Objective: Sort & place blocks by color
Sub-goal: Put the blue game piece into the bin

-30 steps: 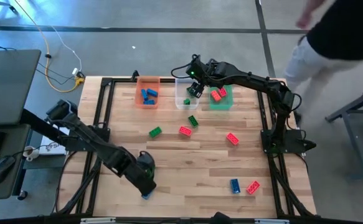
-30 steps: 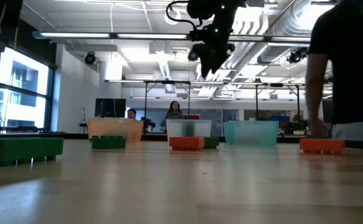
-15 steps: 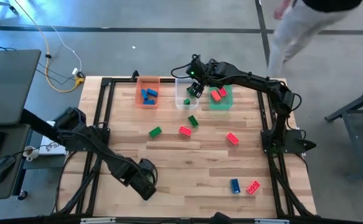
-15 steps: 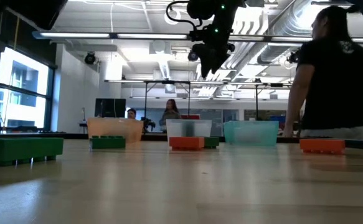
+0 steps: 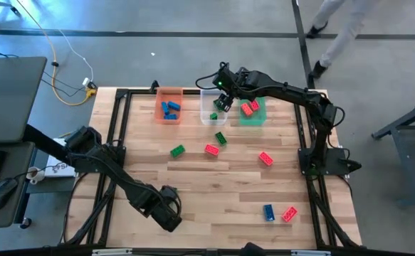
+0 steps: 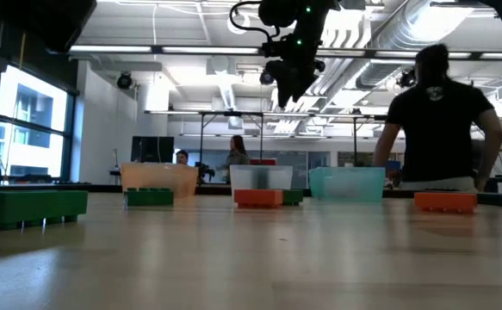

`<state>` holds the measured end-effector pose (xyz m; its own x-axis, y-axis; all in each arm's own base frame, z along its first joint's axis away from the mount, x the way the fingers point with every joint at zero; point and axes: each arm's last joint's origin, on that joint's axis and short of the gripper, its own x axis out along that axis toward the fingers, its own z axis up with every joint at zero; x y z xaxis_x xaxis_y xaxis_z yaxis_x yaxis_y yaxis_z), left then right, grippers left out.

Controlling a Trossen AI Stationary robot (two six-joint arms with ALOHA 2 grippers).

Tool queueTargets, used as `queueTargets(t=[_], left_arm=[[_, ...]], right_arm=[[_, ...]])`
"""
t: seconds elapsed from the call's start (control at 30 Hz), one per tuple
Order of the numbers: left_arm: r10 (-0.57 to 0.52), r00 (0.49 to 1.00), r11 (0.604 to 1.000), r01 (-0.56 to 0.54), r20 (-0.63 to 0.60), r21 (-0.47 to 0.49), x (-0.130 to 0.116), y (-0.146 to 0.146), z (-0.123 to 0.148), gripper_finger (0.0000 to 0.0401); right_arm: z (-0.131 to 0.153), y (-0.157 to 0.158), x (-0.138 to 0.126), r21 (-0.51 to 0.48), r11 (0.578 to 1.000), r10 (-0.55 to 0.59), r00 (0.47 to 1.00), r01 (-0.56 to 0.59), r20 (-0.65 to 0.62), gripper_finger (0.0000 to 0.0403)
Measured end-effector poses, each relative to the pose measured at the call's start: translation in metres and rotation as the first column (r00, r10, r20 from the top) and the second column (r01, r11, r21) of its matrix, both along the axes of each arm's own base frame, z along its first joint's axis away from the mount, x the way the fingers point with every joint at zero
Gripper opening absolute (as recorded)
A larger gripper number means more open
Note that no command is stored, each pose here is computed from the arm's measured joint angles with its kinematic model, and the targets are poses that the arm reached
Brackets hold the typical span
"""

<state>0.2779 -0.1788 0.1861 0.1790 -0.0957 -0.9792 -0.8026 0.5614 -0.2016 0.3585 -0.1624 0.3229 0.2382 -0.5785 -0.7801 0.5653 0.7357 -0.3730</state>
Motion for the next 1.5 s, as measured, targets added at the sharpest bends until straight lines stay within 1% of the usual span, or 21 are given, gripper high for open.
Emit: queueTargets(t=[0.1,0.17,0.27,0.37,0.57,0.63,0.7,0.87,0.93,1.0,1.2,1.4,1.5], left_arm=[[-0.027,1.0,1.0,0.027,-0.014,-0.015,0.005,-0.004,-0.012,0.0243],[-0.039,0.999,0.998,0.04,0.022,-0.037,0.011,-0.008,-0.016,0.0243],[-0.039,0.999,0.998,0.04,0.021,-0.041,0.014,-0.01,-0.023,0.0243],[-0.027,1.0,0.999,0.027,-0.013,-0.026,0.013,-0.009,-0.028,0.0243],[-0.019,1.0,1.0,0.019,-0.003,-0.011,0.014,-0.009,-0.031,0.0243],[-0.02,1.0,1.0,0.02,-0.016,-0.004,0.015,-0.01,-0.036,0.0243],[-0.03,0.998,1.0,0.03,-0.058,-0.003,0.015,-0.011,-0.047,0.0243],[-0.068,0.994,0.998,0.068,-0.09,-0.005,0.017,-0.012,-0.056,0.024],[-0.071,0.994,0.997,0.071,-0.087,0.006,0.017,-0.012,-0.056,0.0228],[-0.09,0.993,0.996,0.091,-0.075,0.012,0.016,-0.01,-0.052,0.0206],[-0.166,0.982,0.985,0.17,-0.087,0.039,0.011,-0.006,-0.045,0.0105],[-0.213,0.972,0.973,0.22,-0.099,0.064,0.008,0.002,-0.034,0.0104],[-0.225,0.971,0.97,0.232,-0.086,0.079,0.008,0.01,-0.025,0.0104]], right_arm=[[0.0,0.0,0.0,0.005,1.0,0.003,1.0,-0.003,0.002,0.0286],[0.0,0.0,0.0,0.005,1.0,0.003,1.0,-0.003,0.002,0.0286],[0.0,0.0,0.0,0.005,1.0,0.003,1.0,-0.003,0.002,0.0286],[0.0,0.0,0.0,0.01,1.0,0.006,1.0,-0.006,0.004,0.0286],[-0.001,0.002,0.001,0.058,0.998,0.033,0.999,-0.035,0.023,0.0286],[-0.001,0.002,0.001,0.059,0.998,0.033,0.999,-0.035,0.023,0.0286],[-0.001,0.002,0.001,0.06,0.998,0.034,0.999,-0.036,0.024,0.0286],[-0.001,0.002,0.001,0.055,0.998,0.032,0.999,-0.033,0.022,0.0286],[-0.001,0.002,0.001,0.054,0.998,0.032,0.999,-0.033,0.022,0.0286],[-0.001,0.001,0.001,0.054,0.998,0.032,0.999,-0.033,0.023,0.0286],[-0.001,0.001,0.001,0.052,0.998,0.039,0.999,-0.04,0.018,0.0286],[-0.001,0.001,0.001,0.044,0.997,0.063,0.998,-0.063,0.001,0.0286],[-0.001,0.001,0.001,0.035,0.996,0.087,0.996,-0.086,-0.016,0.0286]])
